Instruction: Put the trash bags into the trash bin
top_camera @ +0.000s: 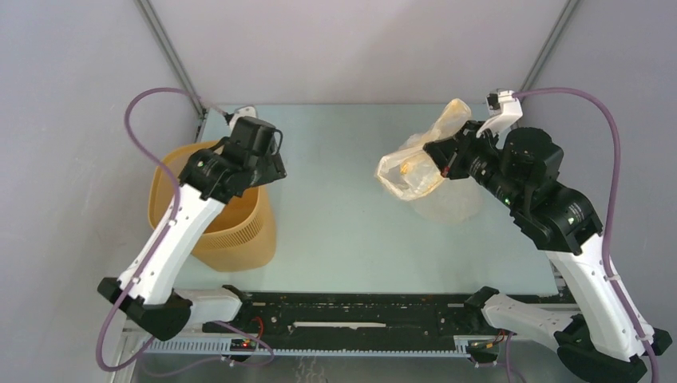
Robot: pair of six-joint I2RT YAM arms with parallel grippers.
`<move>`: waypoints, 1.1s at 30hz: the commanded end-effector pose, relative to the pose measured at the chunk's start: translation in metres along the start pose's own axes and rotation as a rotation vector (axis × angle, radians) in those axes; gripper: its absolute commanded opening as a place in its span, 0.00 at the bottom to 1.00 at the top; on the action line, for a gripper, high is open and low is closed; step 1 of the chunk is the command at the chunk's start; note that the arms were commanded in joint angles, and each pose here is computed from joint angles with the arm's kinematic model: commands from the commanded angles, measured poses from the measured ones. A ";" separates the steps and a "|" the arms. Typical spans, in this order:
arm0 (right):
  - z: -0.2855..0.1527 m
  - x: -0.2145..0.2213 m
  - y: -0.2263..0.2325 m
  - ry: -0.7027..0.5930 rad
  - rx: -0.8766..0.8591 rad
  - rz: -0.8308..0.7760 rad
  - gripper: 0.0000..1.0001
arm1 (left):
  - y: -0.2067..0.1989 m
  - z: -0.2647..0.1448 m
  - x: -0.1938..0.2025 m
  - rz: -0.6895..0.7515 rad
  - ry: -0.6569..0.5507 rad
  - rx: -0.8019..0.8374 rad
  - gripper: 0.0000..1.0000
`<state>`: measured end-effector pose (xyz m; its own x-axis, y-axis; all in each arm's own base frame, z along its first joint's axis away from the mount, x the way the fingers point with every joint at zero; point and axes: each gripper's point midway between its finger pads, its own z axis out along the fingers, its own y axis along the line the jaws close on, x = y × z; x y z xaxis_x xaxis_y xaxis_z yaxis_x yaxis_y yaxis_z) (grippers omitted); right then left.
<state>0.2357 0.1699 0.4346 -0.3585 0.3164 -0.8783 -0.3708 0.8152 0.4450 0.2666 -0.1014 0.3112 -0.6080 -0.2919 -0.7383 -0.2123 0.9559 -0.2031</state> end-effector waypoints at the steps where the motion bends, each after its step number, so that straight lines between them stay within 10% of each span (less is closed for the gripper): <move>1: -0.006 -0.012 0.004 -0.021 -0.017 -0.003 0.00 | 0.008 0.013 0.000 0.083 -0.017 -0.052 0.56; 11: -0.029 -0.029 0.013 -0.041 -0.048 -0.059 0.00 | -0.009 0.034 -0.002 0.164 -0.029 -0.016 0.03; 33: -0.090 -0.120 0.011 -0.350 0.036 -0.140 0.00 | -0.283 0.006 0.041 0.386 0.161 0.678 0.00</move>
<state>0.2063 0.1216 0.5235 -0.1310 0.3196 -0.9385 -0.3904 0.8535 0.3451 0.3254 -0.3428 0.2957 -0.6644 0.1521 -0.7318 0.4076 0.8944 -0.1841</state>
